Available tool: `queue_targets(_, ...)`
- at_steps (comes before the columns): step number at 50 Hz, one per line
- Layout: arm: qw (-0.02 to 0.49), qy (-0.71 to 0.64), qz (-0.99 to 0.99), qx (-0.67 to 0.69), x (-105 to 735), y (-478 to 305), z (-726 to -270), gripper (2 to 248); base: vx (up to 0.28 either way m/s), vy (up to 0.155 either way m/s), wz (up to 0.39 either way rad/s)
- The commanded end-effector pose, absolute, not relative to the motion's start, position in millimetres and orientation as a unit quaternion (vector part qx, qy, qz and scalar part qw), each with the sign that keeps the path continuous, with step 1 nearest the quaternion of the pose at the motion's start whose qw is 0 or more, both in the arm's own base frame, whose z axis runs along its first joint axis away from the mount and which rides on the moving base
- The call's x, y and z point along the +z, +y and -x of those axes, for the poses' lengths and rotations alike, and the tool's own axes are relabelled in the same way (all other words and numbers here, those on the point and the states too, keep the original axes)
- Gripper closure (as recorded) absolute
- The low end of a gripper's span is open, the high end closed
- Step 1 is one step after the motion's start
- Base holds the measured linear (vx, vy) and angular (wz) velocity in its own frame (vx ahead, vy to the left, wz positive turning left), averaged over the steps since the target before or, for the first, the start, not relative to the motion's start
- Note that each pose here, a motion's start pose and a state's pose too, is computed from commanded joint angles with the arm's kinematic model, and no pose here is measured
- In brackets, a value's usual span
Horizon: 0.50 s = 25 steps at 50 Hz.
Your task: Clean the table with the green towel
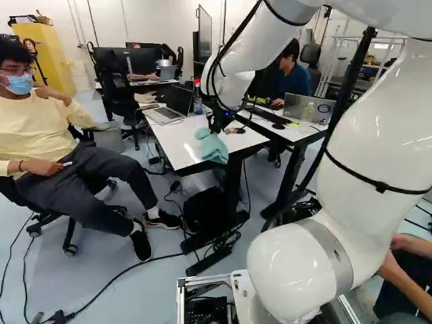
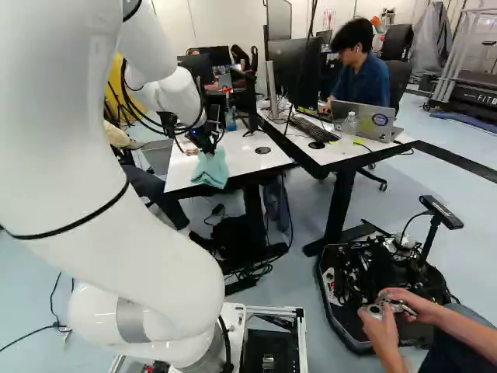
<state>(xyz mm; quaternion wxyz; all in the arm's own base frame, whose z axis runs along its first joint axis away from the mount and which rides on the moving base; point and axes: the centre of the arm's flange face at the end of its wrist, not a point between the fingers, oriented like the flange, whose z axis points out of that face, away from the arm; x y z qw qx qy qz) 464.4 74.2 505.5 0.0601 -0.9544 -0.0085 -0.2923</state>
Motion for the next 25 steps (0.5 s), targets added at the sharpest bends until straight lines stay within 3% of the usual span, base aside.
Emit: queue_targets(25, 0.054, -0.004, 0.954, -0.293, 505.5, 64.5, -467.9, 222, 0.0, 0.0, 0.0)
